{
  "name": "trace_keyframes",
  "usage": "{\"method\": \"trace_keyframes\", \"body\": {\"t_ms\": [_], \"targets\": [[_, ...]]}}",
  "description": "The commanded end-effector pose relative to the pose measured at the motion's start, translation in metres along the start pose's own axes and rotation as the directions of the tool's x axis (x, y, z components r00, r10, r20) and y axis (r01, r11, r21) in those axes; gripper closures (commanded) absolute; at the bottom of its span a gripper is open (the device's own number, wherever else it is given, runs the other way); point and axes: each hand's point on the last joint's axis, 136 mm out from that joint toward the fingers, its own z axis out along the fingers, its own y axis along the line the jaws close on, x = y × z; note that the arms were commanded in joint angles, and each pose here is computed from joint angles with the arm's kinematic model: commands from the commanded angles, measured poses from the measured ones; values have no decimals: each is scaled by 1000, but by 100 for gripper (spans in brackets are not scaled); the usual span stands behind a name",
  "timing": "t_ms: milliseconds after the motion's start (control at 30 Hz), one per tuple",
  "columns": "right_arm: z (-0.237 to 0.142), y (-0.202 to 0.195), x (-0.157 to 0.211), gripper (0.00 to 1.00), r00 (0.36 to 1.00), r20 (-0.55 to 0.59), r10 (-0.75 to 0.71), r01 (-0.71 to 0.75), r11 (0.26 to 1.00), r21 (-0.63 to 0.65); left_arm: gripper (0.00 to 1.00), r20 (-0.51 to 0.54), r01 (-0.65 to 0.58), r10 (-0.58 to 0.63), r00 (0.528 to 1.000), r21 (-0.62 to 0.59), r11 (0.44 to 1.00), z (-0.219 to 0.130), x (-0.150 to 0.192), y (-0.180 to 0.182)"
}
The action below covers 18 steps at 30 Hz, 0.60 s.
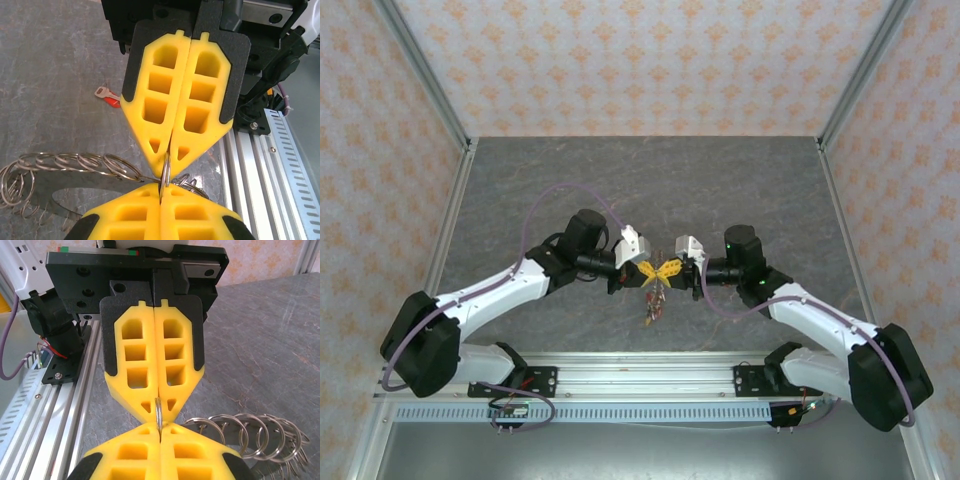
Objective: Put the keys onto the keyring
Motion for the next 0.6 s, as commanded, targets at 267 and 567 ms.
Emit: {"method": "trace_keyframes", "body": {"t_ms": [267,567], "targets": [[-21,-13,-11,71,961,-168,-221,250,952,177,100,-15,-164,170,985,-347,923,-30,-20,19],[-12,-10,-39,72,918,-153,-366,390,904,177,100,-63,-222,216,974,-414,883,-39,-18,17]]}}
